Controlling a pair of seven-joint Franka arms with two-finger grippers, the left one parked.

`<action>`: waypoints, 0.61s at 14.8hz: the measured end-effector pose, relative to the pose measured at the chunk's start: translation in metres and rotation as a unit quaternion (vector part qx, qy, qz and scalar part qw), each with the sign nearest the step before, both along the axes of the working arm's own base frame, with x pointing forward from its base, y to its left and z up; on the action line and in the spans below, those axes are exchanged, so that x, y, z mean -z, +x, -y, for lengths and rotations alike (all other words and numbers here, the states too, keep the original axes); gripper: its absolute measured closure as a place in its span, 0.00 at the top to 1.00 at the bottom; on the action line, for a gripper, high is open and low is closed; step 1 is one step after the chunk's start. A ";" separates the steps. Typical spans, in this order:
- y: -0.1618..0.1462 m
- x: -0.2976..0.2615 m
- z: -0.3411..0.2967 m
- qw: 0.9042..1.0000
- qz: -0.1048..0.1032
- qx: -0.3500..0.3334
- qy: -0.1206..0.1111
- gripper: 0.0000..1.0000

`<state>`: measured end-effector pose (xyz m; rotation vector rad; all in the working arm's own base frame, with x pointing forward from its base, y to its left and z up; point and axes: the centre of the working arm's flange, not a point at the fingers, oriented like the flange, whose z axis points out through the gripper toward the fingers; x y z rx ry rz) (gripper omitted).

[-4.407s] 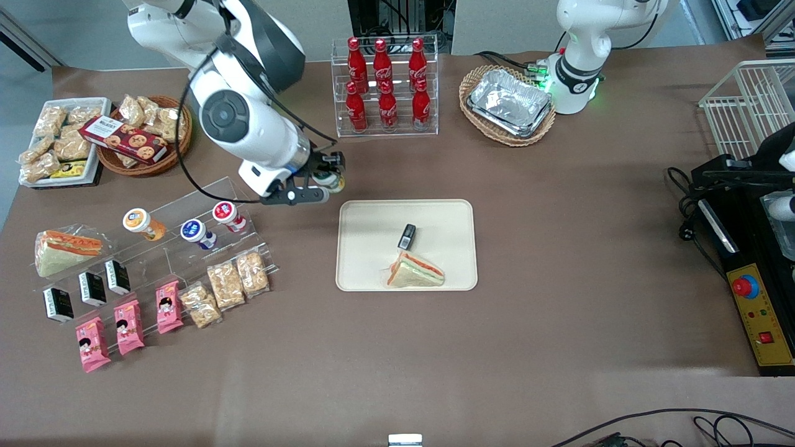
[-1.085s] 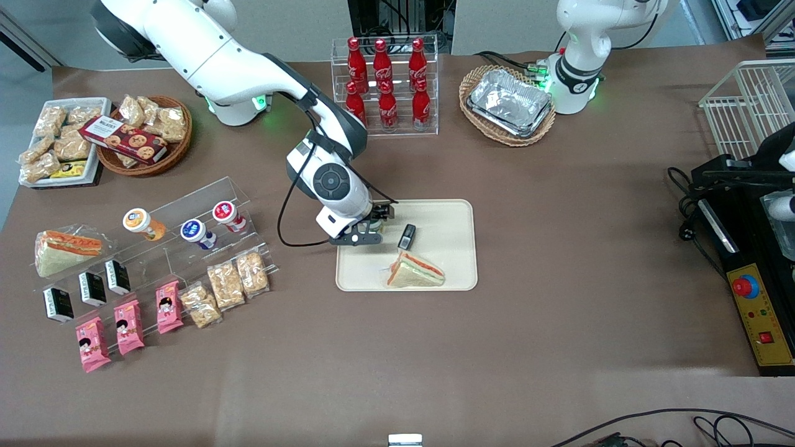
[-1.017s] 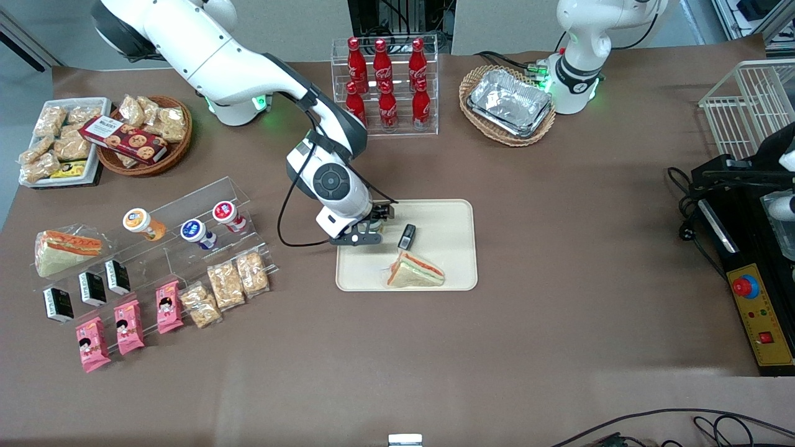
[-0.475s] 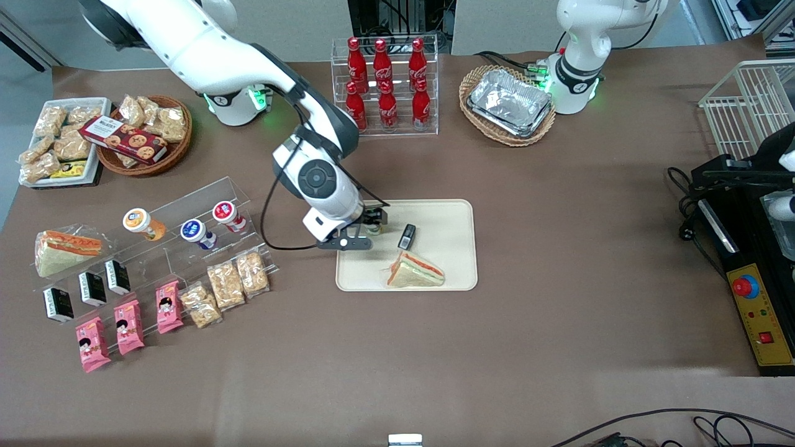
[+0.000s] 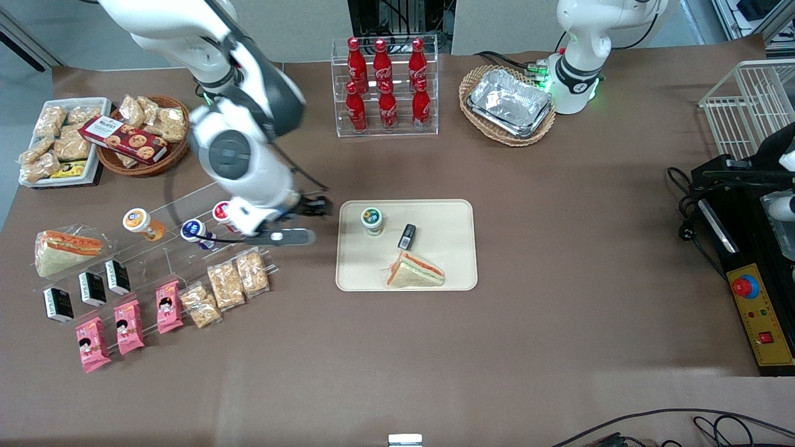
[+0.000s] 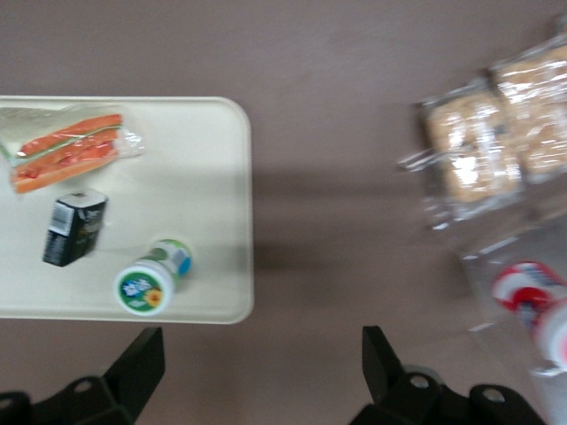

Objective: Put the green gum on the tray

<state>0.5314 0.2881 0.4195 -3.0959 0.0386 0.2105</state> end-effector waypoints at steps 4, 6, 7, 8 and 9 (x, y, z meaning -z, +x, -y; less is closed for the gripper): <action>-0.005 -0.060 0.077 0.999 -0.027 -0.017 -0.007 1.00; -0.010 -0.088 0.123 0.999 -0.038 -0.037 -0.004 1.00; -0.011 -0.100 0.151 0.998 -0.039 -0.046 0.002 1.00; -0.012 -0.110 0.176 0.998 -0.039 -0.051 0.008 1.00; -0.012 -0.119 0.200 0.998 -0.039 -0.053 0.013 1.00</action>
